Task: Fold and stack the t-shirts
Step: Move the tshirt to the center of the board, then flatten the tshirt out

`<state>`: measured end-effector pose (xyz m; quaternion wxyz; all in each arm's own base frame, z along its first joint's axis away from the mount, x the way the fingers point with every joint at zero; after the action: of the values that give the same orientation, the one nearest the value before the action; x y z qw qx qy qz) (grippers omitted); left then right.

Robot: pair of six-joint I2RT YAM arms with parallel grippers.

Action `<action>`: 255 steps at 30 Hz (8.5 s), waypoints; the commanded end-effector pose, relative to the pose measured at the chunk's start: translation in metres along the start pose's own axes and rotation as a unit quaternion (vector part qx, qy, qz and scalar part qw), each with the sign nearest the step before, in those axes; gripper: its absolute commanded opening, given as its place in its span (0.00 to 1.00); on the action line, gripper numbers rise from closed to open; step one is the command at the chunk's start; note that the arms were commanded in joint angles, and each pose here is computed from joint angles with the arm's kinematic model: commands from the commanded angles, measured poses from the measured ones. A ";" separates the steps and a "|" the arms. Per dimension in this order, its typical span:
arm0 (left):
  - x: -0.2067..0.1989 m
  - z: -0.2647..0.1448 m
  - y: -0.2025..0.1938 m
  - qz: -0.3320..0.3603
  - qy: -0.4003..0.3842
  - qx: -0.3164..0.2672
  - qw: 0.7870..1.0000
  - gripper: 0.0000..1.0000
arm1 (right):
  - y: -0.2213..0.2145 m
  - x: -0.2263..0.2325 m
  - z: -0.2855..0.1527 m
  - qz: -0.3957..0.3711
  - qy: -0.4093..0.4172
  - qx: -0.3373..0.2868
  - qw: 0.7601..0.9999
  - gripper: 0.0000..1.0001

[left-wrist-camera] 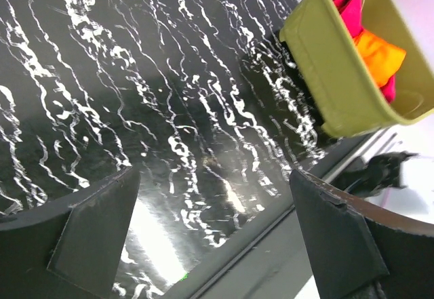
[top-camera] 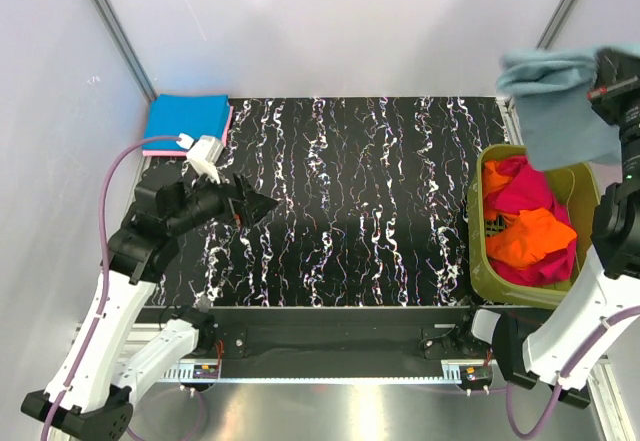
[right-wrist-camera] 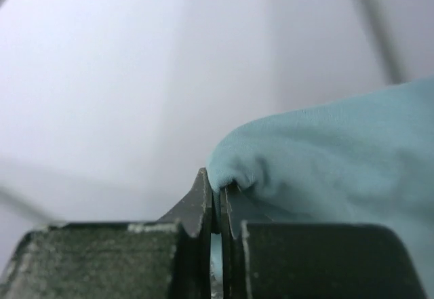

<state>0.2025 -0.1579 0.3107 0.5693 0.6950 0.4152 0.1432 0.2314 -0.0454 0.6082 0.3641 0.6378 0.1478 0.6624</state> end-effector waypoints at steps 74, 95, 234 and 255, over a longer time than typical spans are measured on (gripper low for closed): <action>0.275 0.124 -0.174 -0.345 0.303 0.194 0.867 0.78 | -0.715 -0.184 0.075 0.014 -0.165 0.646 0.745 0.40; 0.239 0.090 -0.045 -0.232 0.261 0.030 0.937 0.00 | -0.549 -0.098 0.104 -0.141 -0.104 0.551 0.816 0.00; 0.162 0.242 -0.165 -0.189 0.147 0.310 0.920 0.72 | -0.569 -0.257 0.015 -0.134 -0.266 0.623 0.723 0.40; 0.180 0.241 -0.043 -0.094 0.167 0.222 0.956 0.72 | -0.513 -0.272 0.092 -0.170 -0.279 0.586 0.741 0.57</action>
<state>0.4617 -0.2055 0.0564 0.2880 0.7290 0.6206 0.0206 0.4539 0.1163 0.0341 0.0088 0.8653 0.4782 0.1501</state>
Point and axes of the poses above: each gripper's point midway between its finger pads, its own z axis out along the fingers, its own x axis along the line the jaws close on, y = z × x, the point moved 1 cm from there along -z, back along the fingers, and after that the axes turned 12 degrees about z, right-handed, at the moved point
